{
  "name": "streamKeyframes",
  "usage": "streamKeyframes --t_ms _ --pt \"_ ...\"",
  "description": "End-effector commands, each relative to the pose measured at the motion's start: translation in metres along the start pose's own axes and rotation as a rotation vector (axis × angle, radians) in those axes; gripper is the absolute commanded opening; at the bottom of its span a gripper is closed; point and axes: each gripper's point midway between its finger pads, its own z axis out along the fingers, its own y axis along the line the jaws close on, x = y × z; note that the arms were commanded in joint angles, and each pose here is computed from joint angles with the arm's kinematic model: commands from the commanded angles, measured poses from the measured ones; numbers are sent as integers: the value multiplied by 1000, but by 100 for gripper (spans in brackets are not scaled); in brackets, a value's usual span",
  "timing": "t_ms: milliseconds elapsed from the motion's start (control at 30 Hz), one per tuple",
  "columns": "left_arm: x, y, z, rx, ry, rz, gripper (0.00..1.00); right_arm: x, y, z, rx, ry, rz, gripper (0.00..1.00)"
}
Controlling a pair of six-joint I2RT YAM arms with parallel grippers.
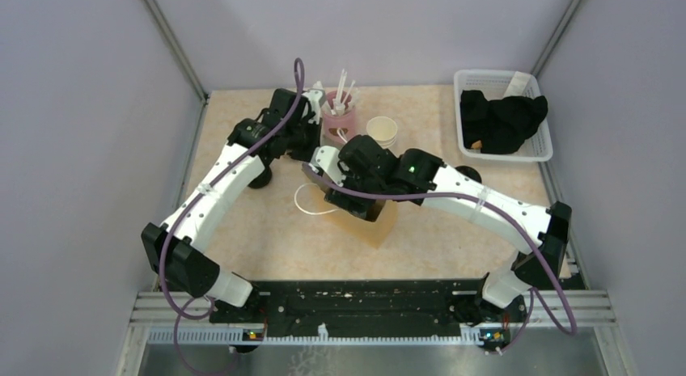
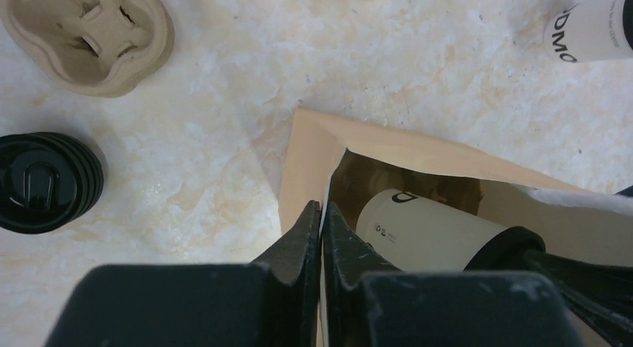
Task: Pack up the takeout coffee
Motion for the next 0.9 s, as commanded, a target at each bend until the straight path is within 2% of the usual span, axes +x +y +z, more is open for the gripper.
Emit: streamKeyframes --t_ms 0,33,233,267,333,433,633,867 --pt "-40 -7 -5 21 -142 50 4 -16 -4 -20 24 -78 8 40" --pt "-41 -6 -6 19 -158 59 0 -16 -5 -21 32 -79 13 40" --pt "-51 -12 -35 59 -315 85 0 -21 -14 -29 76 -81 43 39" --pt "-56 -17 -43 85 -378 94 0 -23 -16 -30 84 -85 47 39" --pt "-55 -21 -61 116 -482 103 0 -26 -16 -31 85 -99 44 38" --pt "-37 -15 -66 118 -558 96 0 -24 -20 -25 118 -87 22 38" --pt "-8 -9 -71 143 -644 72 0 -24 -19 -17 148 -92 -103 38" --pt "18 -3 -72 156 -678 83 0 -14 -24 -8 193 -102 -183 37"
